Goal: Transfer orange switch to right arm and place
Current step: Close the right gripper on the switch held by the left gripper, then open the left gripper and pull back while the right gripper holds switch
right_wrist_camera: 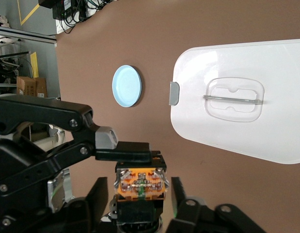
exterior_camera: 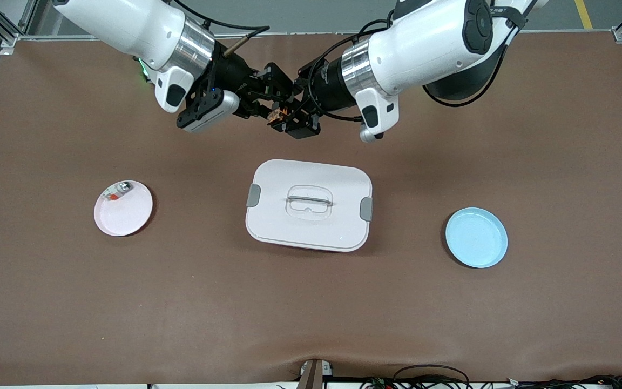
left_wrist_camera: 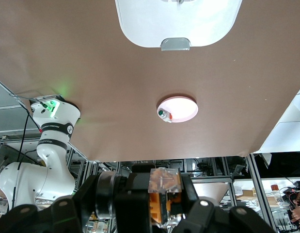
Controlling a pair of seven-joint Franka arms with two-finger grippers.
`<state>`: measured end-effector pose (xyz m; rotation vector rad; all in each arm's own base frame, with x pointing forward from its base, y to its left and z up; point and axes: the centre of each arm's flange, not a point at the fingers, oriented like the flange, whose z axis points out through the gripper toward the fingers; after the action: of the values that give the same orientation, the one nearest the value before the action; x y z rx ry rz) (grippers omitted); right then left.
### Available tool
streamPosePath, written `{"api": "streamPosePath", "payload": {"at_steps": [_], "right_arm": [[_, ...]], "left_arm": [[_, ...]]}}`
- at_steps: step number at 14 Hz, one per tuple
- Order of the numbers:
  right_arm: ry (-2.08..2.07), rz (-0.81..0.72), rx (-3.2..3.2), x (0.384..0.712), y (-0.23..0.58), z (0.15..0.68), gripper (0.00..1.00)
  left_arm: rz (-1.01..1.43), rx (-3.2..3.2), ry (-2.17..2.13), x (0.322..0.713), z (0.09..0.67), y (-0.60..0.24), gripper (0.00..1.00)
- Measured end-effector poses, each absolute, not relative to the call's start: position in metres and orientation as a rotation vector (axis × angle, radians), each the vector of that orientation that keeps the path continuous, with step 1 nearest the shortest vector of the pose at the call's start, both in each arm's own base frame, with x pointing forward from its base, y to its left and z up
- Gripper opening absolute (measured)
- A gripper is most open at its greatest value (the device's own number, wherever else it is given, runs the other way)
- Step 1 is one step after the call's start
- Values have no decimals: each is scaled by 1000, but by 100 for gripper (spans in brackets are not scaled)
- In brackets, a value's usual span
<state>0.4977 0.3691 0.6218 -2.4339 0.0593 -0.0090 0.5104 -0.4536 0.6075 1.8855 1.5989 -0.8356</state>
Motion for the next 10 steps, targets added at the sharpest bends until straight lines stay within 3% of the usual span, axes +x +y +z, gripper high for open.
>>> {"api": "streamPosePath", "payload": {"at_steps": [1,2,10], "right_arm": [[65,-8,-2431,498,369,621,45],[72,-10,-2429,499,369,622,43],[73,-9,-2428,499,370,621,43]], "left_arm": [[-834,1886,1599,511,607,-454,73],[-830,1884,1599,511,607,-453,73],[-825,1887,1600,511,607,-453,73]]}}
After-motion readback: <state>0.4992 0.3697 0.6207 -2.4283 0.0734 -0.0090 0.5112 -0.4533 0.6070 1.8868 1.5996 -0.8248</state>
